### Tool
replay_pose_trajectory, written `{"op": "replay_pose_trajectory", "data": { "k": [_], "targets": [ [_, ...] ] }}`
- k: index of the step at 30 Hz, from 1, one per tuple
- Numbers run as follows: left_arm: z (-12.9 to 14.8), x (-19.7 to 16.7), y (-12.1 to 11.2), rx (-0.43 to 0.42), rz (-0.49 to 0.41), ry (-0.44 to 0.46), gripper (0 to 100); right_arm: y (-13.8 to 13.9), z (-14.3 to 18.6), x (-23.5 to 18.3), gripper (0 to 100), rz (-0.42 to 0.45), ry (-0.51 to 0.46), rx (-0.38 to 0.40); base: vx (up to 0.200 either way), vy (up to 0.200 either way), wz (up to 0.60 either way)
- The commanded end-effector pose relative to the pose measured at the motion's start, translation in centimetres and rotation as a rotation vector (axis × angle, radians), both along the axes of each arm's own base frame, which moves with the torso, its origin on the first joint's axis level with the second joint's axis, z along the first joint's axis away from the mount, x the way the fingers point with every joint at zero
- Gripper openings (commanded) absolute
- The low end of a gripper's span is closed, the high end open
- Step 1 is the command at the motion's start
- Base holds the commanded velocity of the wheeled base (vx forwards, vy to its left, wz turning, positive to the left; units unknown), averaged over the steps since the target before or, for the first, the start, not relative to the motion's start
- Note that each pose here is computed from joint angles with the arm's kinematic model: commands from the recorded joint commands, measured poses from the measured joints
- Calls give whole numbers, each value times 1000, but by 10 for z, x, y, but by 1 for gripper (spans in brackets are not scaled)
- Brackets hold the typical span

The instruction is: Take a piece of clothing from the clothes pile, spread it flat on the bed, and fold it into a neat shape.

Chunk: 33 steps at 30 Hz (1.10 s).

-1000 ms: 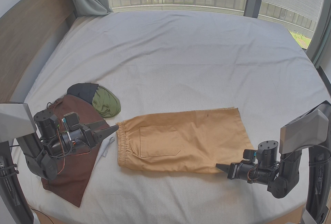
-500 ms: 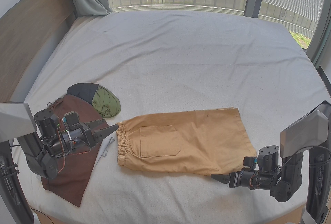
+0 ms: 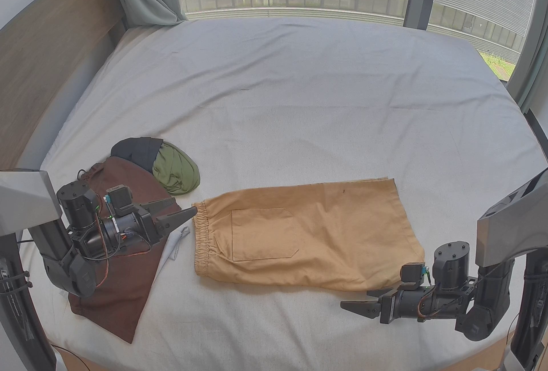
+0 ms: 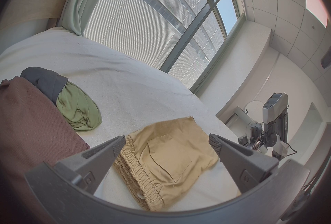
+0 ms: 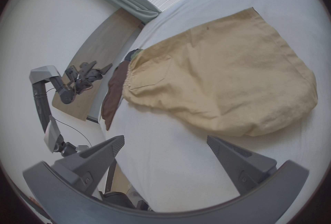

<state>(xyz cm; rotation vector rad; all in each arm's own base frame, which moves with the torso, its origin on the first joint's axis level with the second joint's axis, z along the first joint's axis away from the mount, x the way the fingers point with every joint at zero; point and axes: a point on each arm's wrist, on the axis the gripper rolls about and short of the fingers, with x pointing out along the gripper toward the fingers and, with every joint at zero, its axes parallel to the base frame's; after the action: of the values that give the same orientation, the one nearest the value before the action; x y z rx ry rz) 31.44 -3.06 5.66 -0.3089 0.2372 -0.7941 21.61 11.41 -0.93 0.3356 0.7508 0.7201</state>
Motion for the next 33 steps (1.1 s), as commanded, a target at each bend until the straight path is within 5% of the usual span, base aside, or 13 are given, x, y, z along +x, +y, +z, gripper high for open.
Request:
{"op": "replay_pose_trajectory", "data": {
  "k": [1, 16, 33],
  "targets": [
    [0, 0, 0, -1, 3, 2, 100, 5, 21, -7, 100, 38, -58, 43, 0, 0, 0],
    [-9, 1, -3, 1, 7, 35, 100, -7, 76, -2, 100, -12, -217, 202, 0, 0, 0],
    [-58, 4, -2, -7, 13, 207, 100, -16, 76, 7, 100, -60, -225, 204, 0, 0, 0]
  ]
}}
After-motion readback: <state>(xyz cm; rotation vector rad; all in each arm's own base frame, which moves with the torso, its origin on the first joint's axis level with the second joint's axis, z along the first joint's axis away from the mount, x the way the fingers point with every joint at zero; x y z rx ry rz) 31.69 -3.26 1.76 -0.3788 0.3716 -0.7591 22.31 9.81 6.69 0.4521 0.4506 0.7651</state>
